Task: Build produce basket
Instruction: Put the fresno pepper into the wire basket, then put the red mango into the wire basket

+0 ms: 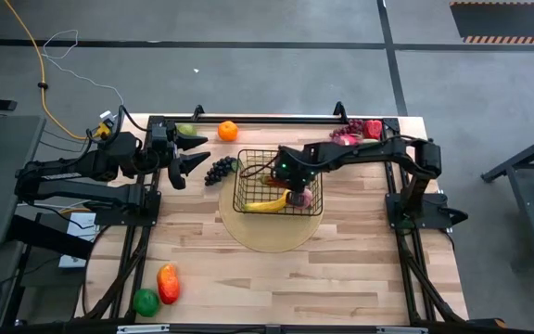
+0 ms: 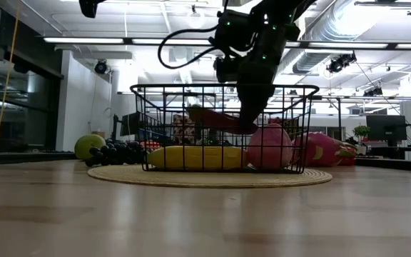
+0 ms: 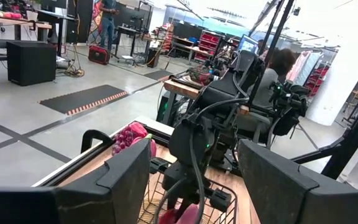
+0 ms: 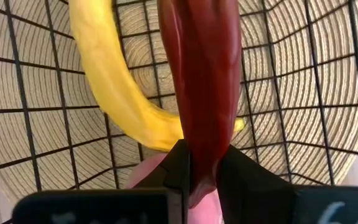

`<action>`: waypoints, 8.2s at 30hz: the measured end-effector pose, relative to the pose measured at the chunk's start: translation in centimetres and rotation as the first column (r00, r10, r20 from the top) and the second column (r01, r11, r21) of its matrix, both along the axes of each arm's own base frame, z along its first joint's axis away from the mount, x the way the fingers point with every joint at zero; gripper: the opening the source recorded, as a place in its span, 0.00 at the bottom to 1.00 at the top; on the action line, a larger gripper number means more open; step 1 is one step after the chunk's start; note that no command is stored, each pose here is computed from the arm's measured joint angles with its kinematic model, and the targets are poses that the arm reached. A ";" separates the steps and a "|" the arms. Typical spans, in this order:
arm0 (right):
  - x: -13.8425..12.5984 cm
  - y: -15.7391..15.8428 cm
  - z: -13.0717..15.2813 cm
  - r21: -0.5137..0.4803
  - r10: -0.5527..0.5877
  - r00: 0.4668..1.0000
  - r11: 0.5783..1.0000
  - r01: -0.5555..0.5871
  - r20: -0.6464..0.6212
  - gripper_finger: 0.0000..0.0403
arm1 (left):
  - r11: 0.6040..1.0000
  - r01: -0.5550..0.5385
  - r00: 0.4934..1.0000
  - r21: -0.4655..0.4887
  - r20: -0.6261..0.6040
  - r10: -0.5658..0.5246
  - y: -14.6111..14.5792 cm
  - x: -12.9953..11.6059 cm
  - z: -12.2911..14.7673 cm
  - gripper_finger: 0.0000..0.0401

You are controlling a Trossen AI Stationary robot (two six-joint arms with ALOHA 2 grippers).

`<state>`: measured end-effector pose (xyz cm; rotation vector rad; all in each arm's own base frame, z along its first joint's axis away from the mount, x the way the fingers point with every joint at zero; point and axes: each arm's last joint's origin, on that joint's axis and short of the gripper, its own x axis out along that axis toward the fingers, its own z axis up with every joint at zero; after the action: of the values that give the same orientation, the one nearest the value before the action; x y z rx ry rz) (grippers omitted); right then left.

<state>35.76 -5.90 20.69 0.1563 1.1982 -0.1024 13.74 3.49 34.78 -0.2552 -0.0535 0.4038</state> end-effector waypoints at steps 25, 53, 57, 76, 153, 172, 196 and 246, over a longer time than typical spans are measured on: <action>0.0 -0.5 -0.2 -0.208 -0.111 0.993 0.973 0.103 -0.029 0.23 | 1.000 0.000 1.000 0.000 0.000 0.000 0.0 0.0 0.0 0.58; -14.1 2.5 7.4 0.120 -0.344 0.811 0.937 0.328 0.474 0.50 | 1.000 0.007 1.000 -0.001 -0.003 -0.007 0.0 0.0 0.0 0.58; -15.8 3.2 8.1 0.296 -0.406 0.586 0.914 0.279 0.701 0.50 | 1.000 0.007 1.000 0.012 -0.008 -0.007 0.0 0.0 0.0 0.58; -17.1 3.5 9.0 0.354 -0.398 0.348 0.917 0.185 0.849 0.50 | 1.000 0.003 1.000 0.023 -0.016 -0.002 0.0 0.1 -0.1 0.58; -17.2 3.6 7.9 0.361 -0.426 0.439 0.905 0.227 0.791 0.50 | 0.376 0.792 -0.283 -0.482 -0.834 -0.473 -20.3 1.0 -13.7 0.95; -17.2 3.6 7.9 0.384 -0.447 0.434 0.894 0.230 0.782 0.50 | 0.323 0.828 -0.291 -0.459 -0.843 -0.452 -19.7 0.7 -18.4 0.95; -17.2 3.6 7.9 0.384 -0.448 0.434 0.894 0.231 0.782 0.50 | 0.312 0.829 -0.342 -0.465 -0.861 -0.376 -20.8 1.7 -21.5 0.95; -17.3 3.4 7.7 0.374 -0.462 0.428 0.885 0.277 0.777 0.50 | 0.983 0.099 0.924 0.156 -0.381 -0.033 -1.7 5.1 0.2 0.69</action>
<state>18.50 -2.47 28.40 0.5845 0.1230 -0.2683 18.83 1.84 34.94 -0.0040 0.2977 0.3726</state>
